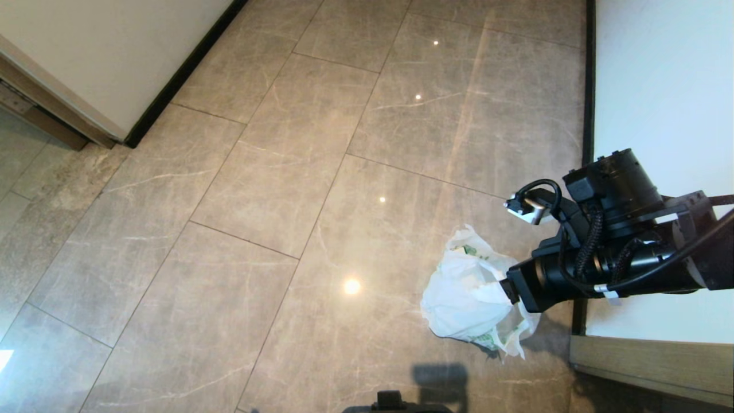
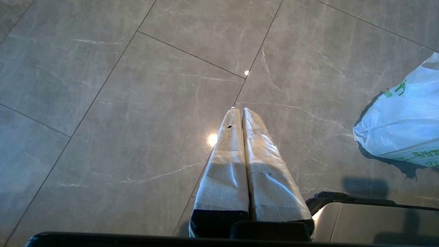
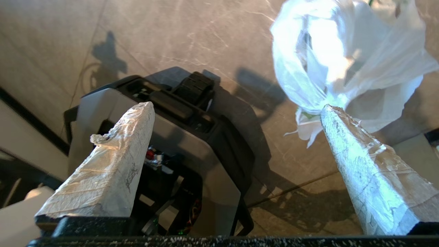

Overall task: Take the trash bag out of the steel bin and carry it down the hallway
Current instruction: Put the trash bag at the door

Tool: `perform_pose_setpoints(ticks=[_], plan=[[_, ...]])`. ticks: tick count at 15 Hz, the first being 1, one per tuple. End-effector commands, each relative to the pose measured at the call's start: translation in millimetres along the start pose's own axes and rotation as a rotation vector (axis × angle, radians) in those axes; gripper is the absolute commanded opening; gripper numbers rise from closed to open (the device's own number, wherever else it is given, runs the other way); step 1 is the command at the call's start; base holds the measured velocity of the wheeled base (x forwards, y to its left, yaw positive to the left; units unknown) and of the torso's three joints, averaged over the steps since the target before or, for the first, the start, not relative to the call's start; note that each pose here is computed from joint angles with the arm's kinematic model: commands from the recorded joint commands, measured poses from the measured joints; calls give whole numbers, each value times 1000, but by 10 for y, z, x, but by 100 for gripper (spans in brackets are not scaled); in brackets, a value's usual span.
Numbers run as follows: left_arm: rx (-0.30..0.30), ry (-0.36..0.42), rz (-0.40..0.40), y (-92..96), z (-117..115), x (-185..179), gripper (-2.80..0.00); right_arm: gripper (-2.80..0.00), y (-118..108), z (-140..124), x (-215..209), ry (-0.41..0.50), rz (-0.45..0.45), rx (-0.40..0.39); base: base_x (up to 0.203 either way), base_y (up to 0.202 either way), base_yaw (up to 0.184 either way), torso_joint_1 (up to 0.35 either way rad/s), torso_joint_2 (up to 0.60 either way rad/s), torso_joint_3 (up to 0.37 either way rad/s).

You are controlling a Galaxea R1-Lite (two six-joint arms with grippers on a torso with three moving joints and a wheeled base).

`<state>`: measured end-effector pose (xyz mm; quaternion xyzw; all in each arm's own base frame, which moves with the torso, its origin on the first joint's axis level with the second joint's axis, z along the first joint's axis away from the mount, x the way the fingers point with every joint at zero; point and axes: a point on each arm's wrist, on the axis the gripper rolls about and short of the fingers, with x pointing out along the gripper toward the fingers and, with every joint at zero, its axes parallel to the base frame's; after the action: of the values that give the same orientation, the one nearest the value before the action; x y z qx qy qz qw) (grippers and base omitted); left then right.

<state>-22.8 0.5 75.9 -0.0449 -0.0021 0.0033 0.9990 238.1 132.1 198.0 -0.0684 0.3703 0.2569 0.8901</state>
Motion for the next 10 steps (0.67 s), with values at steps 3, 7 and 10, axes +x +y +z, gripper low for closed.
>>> perform_pose_setpoints(ticks=[3, 7, 10], plan=[[-1, -1, 1, 0, 1, 0, -280, 0, 184, 161, -312, -41, 44, -41, 0, 0, 0, 0, 0, 0], [-1, -1, 1, 0, 1, 0, -280, 0, 278, 282, -424, -50, 9, -72, 0, 0, 0, 0, 0, 0], [-1, -1, 1, 0, 1, 0, -280, 0, 356, 315, -502, -46, 23, -89, 0, 0, 0, 0, 0, 0]])
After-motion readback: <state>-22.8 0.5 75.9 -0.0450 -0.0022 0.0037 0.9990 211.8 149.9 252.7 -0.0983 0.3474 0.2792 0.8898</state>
